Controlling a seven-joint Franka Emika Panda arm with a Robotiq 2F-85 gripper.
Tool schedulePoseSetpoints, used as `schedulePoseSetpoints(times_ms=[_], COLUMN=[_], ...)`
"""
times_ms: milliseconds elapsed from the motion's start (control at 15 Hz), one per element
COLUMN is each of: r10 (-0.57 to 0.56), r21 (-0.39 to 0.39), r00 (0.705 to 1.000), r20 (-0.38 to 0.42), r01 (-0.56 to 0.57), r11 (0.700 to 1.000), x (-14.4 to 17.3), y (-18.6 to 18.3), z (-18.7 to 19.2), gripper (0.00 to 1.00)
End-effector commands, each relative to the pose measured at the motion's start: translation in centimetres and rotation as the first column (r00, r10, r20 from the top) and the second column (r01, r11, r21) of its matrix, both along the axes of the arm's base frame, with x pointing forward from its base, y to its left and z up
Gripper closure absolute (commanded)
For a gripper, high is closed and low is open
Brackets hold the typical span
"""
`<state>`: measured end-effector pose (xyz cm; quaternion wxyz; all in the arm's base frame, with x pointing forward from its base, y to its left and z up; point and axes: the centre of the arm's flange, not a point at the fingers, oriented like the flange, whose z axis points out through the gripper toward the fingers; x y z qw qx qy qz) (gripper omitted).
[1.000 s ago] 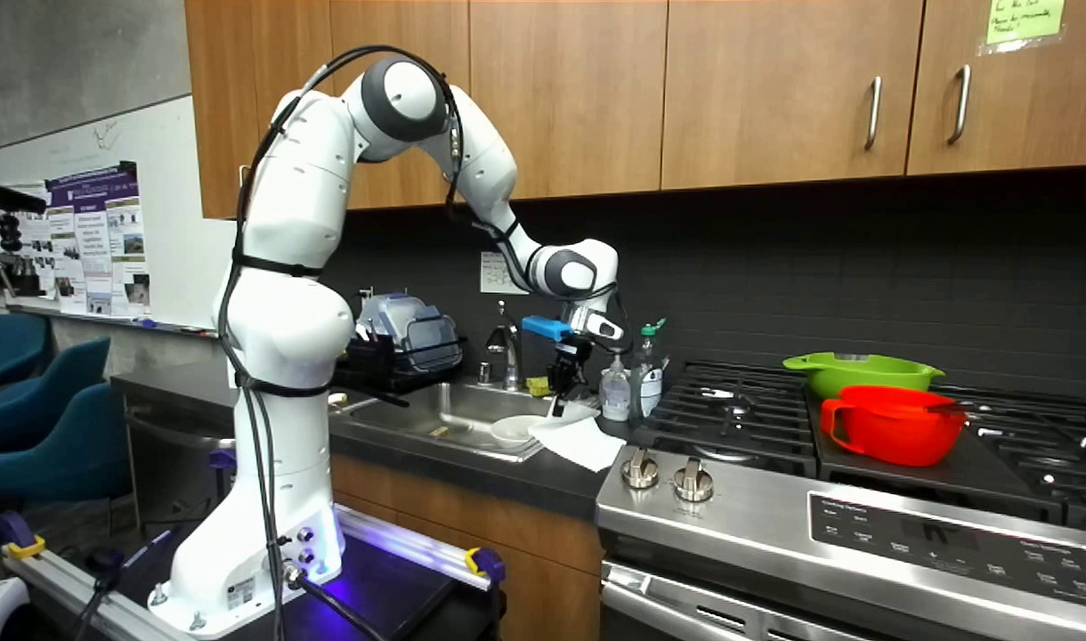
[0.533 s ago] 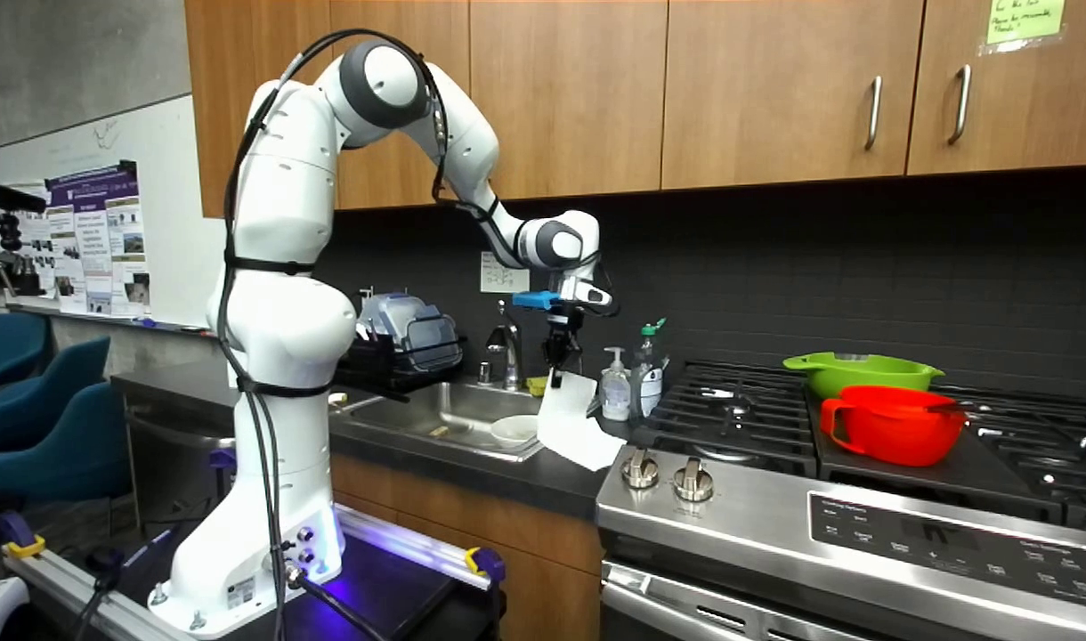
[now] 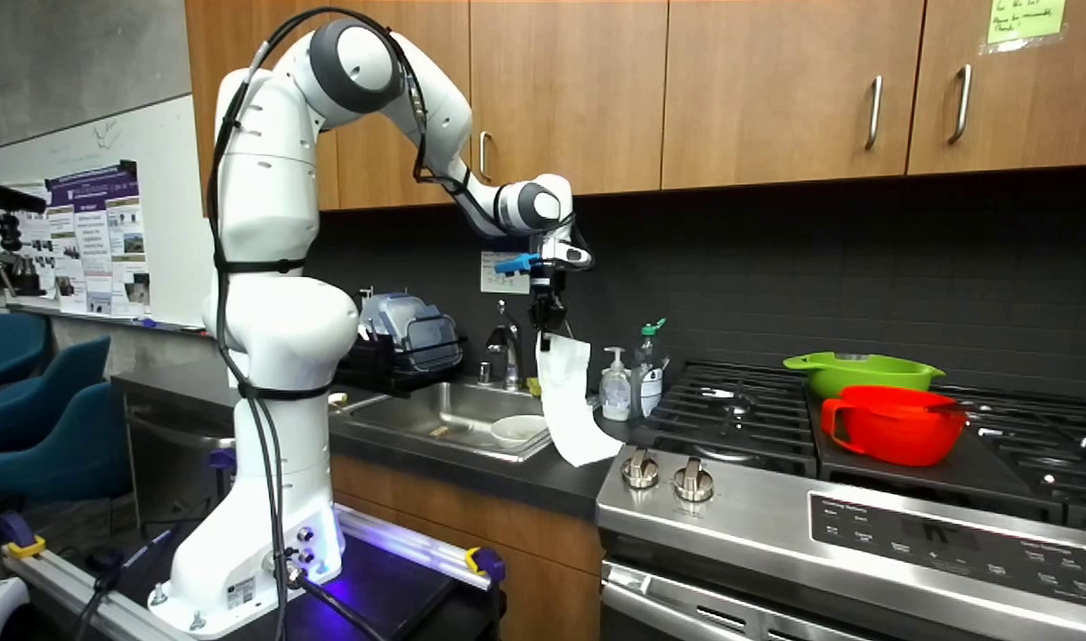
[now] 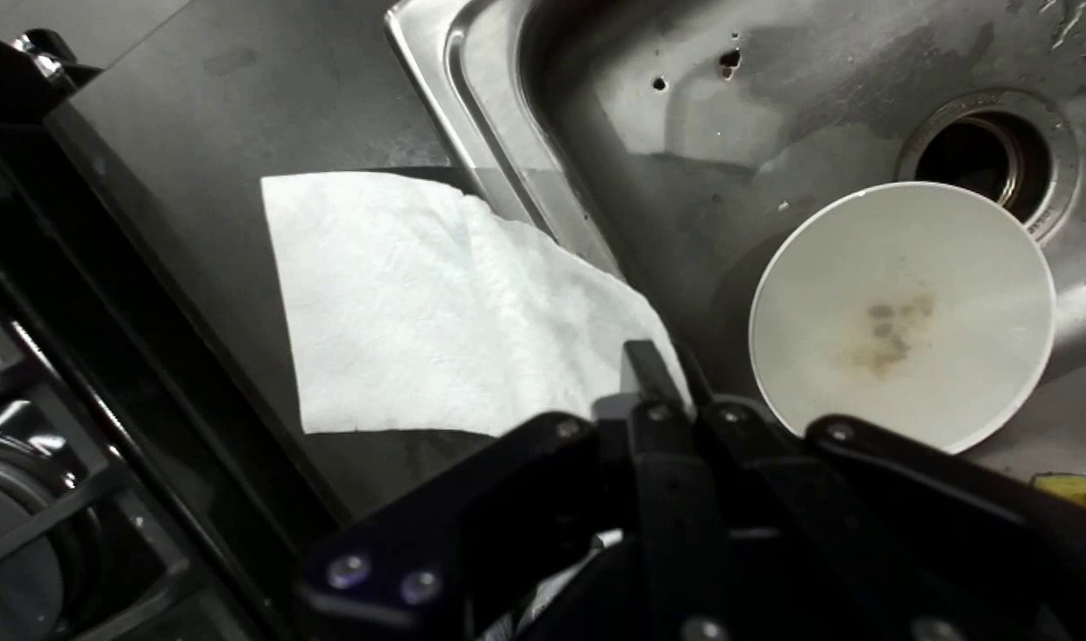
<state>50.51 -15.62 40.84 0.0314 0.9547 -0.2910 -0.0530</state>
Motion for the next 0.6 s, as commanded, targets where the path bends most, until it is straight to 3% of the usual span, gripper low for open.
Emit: schedulePoseSetpoints(times_ms=[0,533], r10=[0.000,-0.061], r21=[-0.037,-0.070], r00=[1.000,0.998], r20=[0.001,-0.008], r01=[0.000,0.060], r11=[0.999,0.996], x=[-0.1,-1.3], y=[1.8,4.1], z=[2.5,4.2], gripper=[1.00,1.00])
